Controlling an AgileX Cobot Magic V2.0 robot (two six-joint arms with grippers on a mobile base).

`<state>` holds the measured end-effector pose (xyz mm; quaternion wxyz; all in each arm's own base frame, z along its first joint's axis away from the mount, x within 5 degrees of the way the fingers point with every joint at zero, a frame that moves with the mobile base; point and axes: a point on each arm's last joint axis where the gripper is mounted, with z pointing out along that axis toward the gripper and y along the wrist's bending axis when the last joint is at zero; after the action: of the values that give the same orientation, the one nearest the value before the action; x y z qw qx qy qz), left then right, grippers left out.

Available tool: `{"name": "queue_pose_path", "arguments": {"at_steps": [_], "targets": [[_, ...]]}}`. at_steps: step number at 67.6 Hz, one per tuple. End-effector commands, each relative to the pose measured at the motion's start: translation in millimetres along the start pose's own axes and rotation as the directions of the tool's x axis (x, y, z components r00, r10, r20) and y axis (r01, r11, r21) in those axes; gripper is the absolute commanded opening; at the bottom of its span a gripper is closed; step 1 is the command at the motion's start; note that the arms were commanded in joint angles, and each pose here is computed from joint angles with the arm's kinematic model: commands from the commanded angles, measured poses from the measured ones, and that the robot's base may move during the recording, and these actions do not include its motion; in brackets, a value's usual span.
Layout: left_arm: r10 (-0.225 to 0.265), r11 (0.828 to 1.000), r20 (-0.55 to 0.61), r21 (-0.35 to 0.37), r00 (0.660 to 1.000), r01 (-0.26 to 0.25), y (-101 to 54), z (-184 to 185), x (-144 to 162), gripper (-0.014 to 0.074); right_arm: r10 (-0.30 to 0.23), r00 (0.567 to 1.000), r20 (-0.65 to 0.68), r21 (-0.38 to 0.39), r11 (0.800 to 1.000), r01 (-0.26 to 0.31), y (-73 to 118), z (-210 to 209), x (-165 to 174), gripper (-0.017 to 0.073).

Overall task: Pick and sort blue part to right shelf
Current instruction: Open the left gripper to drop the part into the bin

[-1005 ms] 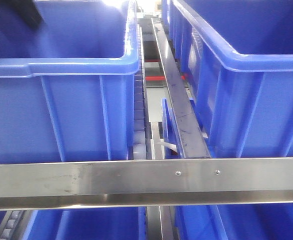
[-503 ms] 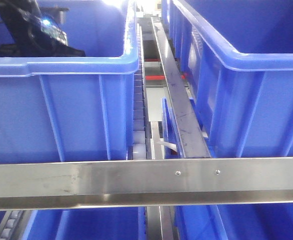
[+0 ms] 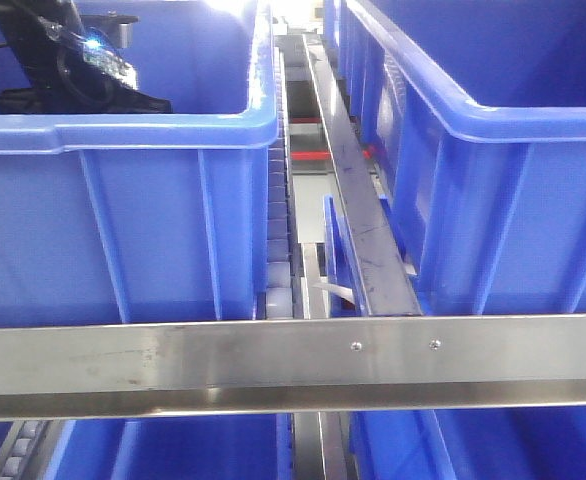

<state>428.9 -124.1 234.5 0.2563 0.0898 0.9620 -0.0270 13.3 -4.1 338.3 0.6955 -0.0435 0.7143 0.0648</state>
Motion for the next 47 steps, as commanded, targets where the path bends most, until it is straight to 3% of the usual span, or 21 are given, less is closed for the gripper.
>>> {"name": "queue_pose_path", "arguments": {"at_steps": [1,11,24,38,47], "targets": [[-0.007,1.0,0.184,0.021,0.983,0.003,0.1,-60.8,-23.0,0.0658,-0.013,0.995,0.102,-0.002,1.0,0.013,0.8,-0.6,-15.2,0.0261],[-0.008,1.0,0.248,0.021,0.969,0.003,2.6,-105.6,-24.5,0.0568,-0.013,0.995,0.1,-0.001,1.0,0.013,0.8,-0.6,-15.0,0.0261],[0.002,1.0,0.357,0.008,0.934,-0.006,8.5,-170.3,-12.0,0.0373,-0.013,0.996,0.089,0.0,1.0,0.013,0.6,-0.5,-14.0,0.0261],[0.033,0.999,0.411,-0.026,0.911,-0.024,16.5,-210.1,27.5,0.0239,-0.016,0.999,0.049,0.001,1.0,0.016,1.2,7.9,-13.7,0.0261],[0.052,0.999,0.48,-0.038,0.876,-0.039,21.7,-232.3,65.5,0.0183,-0.013,1.0,-0.023,-0.002,1.0,0.012,3.1,26.4,-17.7,0.0261]]}}
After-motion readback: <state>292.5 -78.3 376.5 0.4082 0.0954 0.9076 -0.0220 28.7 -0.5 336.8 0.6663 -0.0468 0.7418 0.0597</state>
